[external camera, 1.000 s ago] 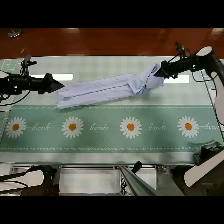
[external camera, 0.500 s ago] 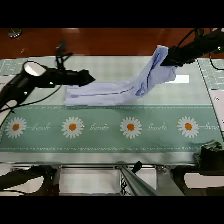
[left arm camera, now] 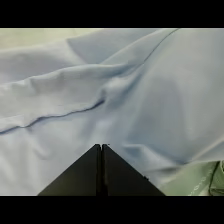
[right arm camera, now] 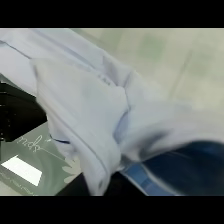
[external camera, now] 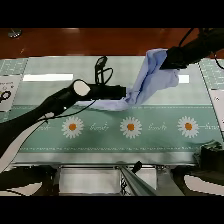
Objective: Fold the shirts.
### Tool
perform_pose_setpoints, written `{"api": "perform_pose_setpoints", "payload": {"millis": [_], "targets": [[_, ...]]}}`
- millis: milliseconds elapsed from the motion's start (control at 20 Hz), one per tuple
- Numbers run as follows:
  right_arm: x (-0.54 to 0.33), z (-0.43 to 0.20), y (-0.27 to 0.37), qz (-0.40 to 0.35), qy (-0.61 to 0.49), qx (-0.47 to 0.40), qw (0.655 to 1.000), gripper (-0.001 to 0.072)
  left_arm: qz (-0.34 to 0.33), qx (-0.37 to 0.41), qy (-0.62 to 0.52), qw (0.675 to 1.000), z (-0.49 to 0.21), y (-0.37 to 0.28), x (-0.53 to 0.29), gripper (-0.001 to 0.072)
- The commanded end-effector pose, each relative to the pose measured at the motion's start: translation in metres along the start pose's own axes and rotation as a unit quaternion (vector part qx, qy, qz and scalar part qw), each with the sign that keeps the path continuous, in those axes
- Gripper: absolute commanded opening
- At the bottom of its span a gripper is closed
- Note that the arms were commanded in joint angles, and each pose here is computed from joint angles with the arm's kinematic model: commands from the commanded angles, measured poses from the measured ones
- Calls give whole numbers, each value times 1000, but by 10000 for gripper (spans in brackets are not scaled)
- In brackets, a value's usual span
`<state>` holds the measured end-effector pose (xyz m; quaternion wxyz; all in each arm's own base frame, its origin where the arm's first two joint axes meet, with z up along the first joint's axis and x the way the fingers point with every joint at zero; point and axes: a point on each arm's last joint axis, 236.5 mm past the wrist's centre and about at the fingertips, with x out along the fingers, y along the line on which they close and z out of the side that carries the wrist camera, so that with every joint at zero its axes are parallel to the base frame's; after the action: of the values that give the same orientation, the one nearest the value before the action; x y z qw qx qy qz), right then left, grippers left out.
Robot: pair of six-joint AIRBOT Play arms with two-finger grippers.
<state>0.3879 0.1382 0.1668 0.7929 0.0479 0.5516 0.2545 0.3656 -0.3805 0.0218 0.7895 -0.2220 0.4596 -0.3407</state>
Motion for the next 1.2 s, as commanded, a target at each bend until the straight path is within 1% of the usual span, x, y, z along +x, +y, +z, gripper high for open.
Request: {"api": "perform_pose_setpoints", "payload": {"millis": [0, 200, 400, 500, 550, 650, 750, 900, 1050, 1150], "targets": [[-1, -11, 8, -2, 21, -5, 1000, 20, 5, -17, 7, 1000, -17, -3, 21, 14], [-1, -11, 3, -13, 22, -5, 1000, 21, 13, -70, 29, 997, -37, 10, 42, 14], [-1, -11, 2, -14, 22, -7, 1000, 20, 17, -86, 56, 995, -62, 14, 60, 14], [-1, -11, 2, -14, 22, -7, 1000, 21, 16, -113, 67, 991, -73, 17, 70, 14], [-1, -11, 2, -14, 22, -7, 1000, 21, 13, -129, 69, 989, -76, 16, 73, 14], [-1, -12, -4, -27, 23, -9, 999, 21, 12, -133, 64, 989, -75, 16, 74, 13], [-1, -12, -9, -38, 25, -12, 999, 21, 10, -121, 44, 992, -56, 19, 66, 12], [-1, -6, -10, -39, 11, -12, 999, 21, -8, -71, -19, 997, -2, 2, 24, 12], [6, 8, -10, -48, -13, -13, 999, 20, -11, 14, -105, 994, 60, -23, -50, 12], [22, 17, 1, -49, -18, -27, 998, 21, -8, 54, -173, 983, 100, -36, -115, 12]]}}
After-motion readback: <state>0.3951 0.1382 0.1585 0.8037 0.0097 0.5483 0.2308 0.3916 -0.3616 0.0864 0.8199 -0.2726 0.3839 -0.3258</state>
